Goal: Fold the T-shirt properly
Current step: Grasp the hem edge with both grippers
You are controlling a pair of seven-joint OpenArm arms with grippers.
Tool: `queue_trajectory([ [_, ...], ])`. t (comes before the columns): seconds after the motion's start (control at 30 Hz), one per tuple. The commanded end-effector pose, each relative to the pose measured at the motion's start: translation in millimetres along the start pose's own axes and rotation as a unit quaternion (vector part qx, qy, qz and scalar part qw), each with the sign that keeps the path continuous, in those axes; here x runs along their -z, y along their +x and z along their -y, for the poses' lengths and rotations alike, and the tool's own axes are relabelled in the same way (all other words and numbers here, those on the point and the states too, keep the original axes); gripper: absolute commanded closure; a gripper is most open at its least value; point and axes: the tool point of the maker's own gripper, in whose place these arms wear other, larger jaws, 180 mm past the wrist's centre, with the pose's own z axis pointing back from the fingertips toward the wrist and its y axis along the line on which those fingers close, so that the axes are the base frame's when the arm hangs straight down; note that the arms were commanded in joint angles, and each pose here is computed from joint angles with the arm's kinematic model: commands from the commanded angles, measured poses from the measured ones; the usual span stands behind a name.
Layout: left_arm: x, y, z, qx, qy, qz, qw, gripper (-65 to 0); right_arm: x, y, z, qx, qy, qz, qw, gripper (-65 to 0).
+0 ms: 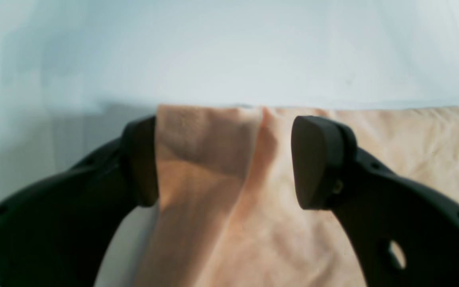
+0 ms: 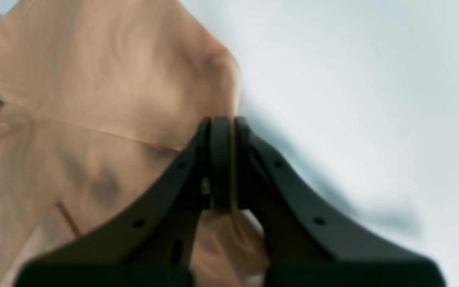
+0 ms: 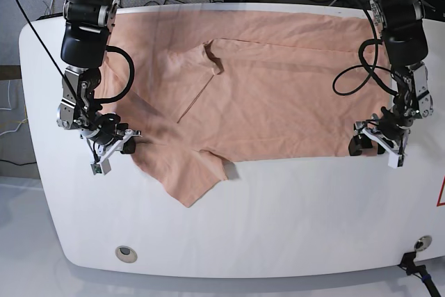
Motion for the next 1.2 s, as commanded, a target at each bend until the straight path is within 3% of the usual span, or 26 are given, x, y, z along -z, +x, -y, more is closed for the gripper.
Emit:
queue_trajectory([
  [0.0,-2.0,1.5,-0.4,0.019,0.002,-0.019,1.000,-45.4,-3.8,15.8,2.7,-0.009,-0.003,0.011,0.9999,0.0],
  [0.13,-2.2,1.2,-0.7,0.019,0.003,-0.019,1.000,-42.4,-3.8,15.8,2.7,-0.009,-0.003,0.011,0.9999,0.0],
  [0.3,-2.5,2.1,-2.4,0.015,0.006,-0.015,1.000,-14.7,-3.8,16.0,2.5,-0.009,-0.002,0.012,0.9999,0.0],
  [0.37,-2.5,2.6,-2.3,0.016,0.006,-0.014,1.000,-8.8,-3.5,16.1,1.5,-0.007,-0.001,0.013,0.9999,0.0],
  [0.77,-14.8,17.9,-21.9,-0.017,0.026,0.022,0.999,-8.8,-0.8,39.2,-10.8,-0.012,0.010,0.033,0.9993,0.0],
  [0.83,-18.6,30.9,-21.7,-0.007,0.028,0.037,0.999,-8.8,-6.6,52.9,-12.6,-0.025,0.008,0.046,0.9986,0.0],
  [1.17,-46.7,47.6,-5.9,0.072,0.033,0.065,0.995,-8.8,-44.2,63.5,-27.8,-0.104,-0.014,0.021,0.9943,0.0],
])
